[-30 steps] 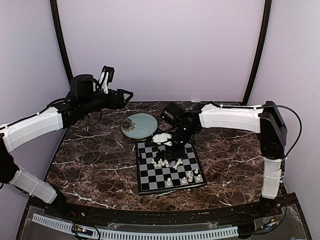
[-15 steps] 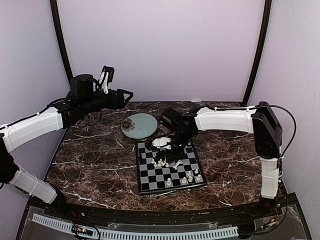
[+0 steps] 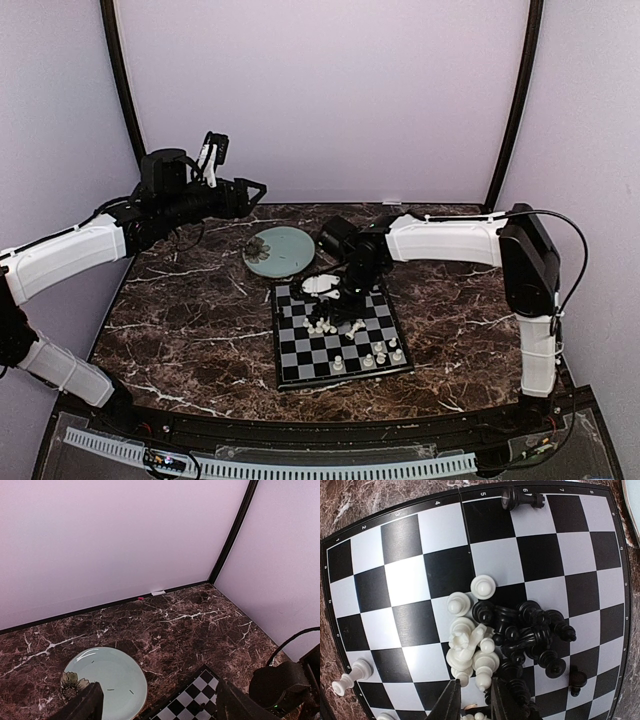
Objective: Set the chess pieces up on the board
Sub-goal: Pick up the bishop from the chessboard.
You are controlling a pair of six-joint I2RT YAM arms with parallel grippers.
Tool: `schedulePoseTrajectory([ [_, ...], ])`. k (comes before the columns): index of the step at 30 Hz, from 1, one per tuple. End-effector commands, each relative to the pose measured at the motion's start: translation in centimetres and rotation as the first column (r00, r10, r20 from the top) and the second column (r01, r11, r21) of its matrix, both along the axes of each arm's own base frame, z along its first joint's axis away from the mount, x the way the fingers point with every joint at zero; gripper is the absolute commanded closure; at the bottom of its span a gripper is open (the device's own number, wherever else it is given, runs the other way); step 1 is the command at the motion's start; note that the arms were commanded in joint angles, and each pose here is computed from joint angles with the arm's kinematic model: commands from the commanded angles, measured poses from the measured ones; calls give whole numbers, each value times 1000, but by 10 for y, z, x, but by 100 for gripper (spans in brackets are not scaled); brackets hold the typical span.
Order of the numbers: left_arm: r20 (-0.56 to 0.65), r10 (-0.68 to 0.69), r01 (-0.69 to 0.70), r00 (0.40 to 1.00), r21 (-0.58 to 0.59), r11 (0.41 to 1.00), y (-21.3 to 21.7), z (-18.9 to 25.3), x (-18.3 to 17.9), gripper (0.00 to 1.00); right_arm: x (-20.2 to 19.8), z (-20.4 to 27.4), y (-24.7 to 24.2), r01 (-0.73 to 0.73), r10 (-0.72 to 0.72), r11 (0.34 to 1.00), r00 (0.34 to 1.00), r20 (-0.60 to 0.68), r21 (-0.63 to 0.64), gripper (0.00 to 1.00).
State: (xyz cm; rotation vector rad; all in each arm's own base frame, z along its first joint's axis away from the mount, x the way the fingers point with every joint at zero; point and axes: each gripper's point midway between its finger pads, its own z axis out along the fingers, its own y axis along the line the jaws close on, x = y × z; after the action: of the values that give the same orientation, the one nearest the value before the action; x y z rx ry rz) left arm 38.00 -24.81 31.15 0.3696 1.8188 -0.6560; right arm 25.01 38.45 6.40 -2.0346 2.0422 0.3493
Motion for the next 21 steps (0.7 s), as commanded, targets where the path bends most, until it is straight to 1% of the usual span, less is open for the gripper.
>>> schedulePoseTrajectory([
  [1, 39, -5, 6, 999, -15, 1000, 3, 18, -8, 20, 3, 6, 12, -2, 2, 1000, 1000, 11, 31, 76],
  [8, 40, -5, 6, 999, -17, 1000, 4, 19, -8, 20, 2, 9, 16, 5, -5, 999, 1000, -6, 47, 73],
  [13, 41, -5, 5, 999, -17, 1000, 4, 19, -8, 20, 2, 7, 19, 5, -5, 999, 1000, -14, 47, 78],
  [21, 40, -6, 7, 999, -16, 1000, 3, 19, -8, 20, 2, 6, 17, 4, -4, 999, 1000, -17, 39, 79],
])
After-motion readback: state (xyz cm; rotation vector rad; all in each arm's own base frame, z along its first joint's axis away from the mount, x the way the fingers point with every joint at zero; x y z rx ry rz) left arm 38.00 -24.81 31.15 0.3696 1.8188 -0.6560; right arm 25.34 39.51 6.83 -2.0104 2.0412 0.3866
